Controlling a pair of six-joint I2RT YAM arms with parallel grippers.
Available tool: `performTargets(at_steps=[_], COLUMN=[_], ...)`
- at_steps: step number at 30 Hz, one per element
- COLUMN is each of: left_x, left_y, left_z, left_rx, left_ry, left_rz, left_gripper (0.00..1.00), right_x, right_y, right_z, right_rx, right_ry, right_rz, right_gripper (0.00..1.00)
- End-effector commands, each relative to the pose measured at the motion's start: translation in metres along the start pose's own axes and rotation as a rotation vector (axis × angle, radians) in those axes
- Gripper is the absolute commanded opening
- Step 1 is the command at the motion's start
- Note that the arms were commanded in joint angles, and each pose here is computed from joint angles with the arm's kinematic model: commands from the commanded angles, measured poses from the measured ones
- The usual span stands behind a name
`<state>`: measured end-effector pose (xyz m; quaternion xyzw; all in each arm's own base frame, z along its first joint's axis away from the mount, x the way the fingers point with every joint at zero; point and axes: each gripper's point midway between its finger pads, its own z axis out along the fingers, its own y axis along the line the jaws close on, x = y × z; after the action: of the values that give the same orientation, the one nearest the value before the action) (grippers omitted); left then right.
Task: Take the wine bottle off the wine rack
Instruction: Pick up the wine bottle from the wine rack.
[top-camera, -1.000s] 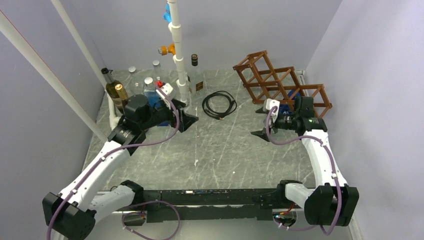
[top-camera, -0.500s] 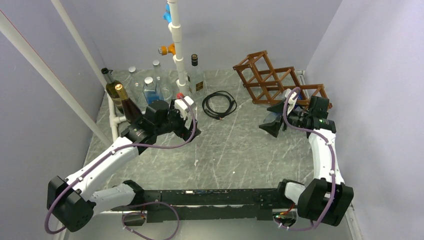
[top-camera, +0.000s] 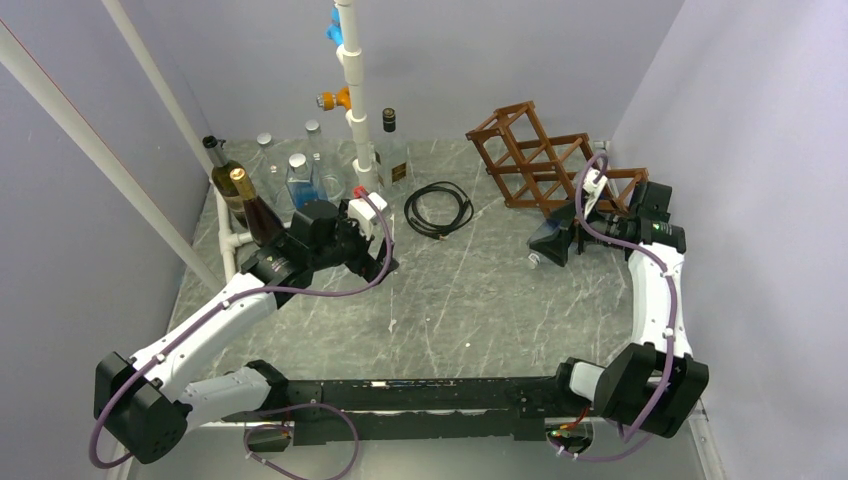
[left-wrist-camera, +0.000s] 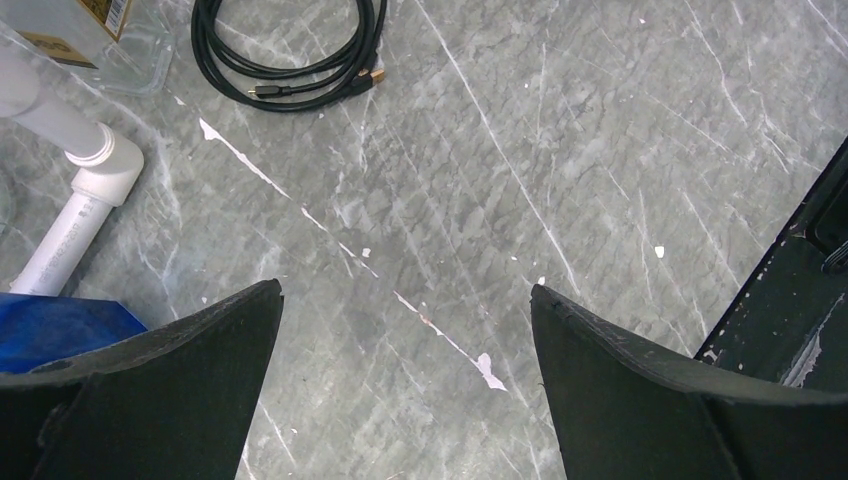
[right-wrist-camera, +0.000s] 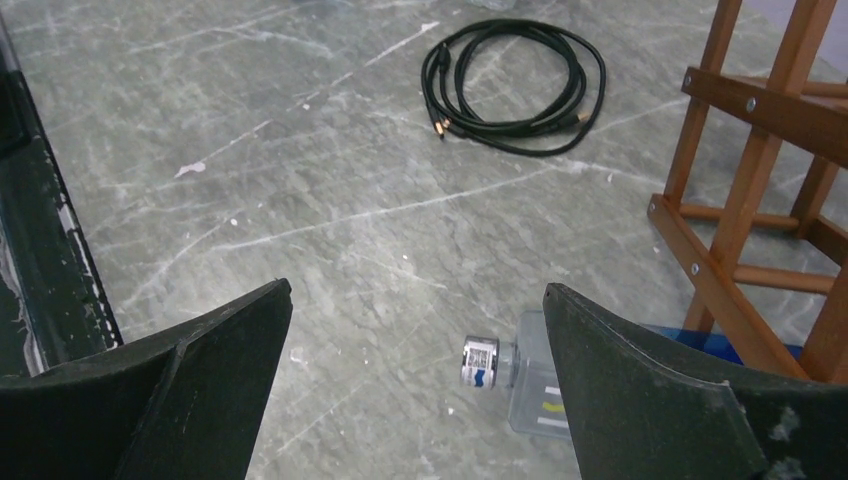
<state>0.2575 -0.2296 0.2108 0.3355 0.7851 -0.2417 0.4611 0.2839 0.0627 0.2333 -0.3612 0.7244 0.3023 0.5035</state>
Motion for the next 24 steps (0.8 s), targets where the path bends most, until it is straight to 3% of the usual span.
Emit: performTargets(at_steps=[1,9,21,24], left_x=[-0.030,-0.029,-0.030,-0.030], left_y=[-0.001,0.001,0.001,0.001], left_z=[-0.010,-0.011,-0.011,-0.012], left_rx=[-0.007,-0.019,-0.019,-0.017], left_ry=[-0.079,-0.076,-0.075,-0.077], left_rz=[0.035,0.040,0.035,0.035], left_gripper=[0.99,0.99,1.00,1.00], right_x=[-0.004,-0.008,0.002,0.008], right_y=[-0.003,-0.005,-0.004,-0.008], right_z=[-0.010,-0.016,-0.015,-0.020], right_rx=[0.050,0.115,0.181,0.210], right_ry=[0.056,0.067,0.059,0.107], right_rz=[-0.050,-0.070,0.116,0.033], right_gripper=[1.00,1.00,1.00,1.00])
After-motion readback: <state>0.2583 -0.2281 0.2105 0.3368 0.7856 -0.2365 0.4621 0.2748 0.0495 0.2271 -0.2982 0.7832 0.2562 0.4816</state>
